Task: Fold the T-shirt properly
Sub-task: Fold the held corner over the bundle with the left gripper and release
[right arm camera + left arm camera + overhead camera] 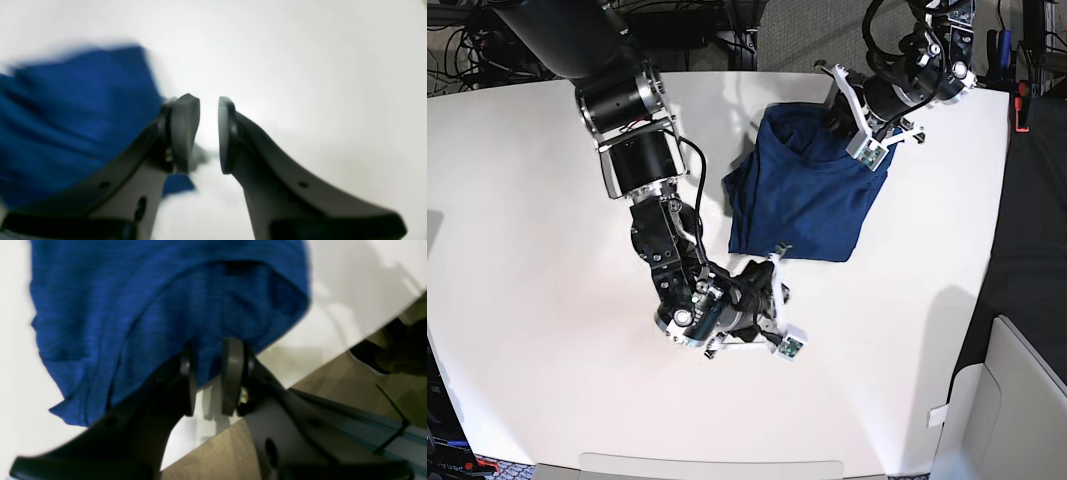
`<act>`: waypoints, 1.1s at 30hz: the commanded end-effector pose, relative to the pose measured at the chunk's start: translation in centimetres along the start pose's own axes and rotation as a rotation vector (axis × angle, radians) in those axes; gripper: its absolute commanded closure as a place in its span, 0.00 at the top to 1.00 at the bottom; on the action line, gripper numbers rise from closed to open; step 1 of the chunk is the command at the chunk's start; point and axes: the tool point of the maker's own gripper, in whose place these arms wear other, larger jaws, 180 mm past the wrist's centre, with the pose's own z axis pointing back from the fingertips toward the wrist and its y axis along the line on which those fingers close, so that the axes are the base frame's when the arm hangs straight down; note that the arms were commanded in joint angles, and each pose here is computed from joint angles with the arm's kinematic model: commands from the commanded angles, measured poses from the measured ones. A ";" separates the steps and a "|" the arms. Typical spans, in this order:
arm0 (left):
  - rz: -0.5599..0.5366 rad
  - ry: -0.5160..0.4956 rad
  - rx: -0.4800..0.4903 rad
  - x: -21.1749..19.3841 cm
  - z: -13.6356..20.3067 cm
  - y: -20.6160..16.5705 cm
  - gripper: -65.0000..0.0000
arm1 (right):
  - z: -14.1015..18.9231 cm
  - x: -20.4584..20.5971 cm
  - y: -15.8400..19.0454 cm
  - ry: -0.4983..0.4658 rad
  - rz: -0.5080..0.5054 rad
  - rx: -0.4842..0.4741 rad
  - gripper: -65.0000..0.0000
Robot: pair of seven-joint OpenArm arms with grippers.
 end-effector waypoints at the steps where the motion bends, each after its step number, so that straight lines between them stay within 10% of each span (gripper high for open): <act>1: 0.007 -0.071 -0.046 1.7 0.3 -1.3 0.16 | 1.0 4.8 0.9 -0.129 0.067 0.016 0.19; 8: 0.077 -0.129 -0.141 3.1 -0.1 -3.6 0.12 | -1.9 6.6 6.0 -0.158 0.252 0.112 0.12; 33: 0.146 0.033 -0.085 -1.8 -3.2 1.5 0.11 | -5.0 -1.5 6.1 0.035 0.160 0.167 0.12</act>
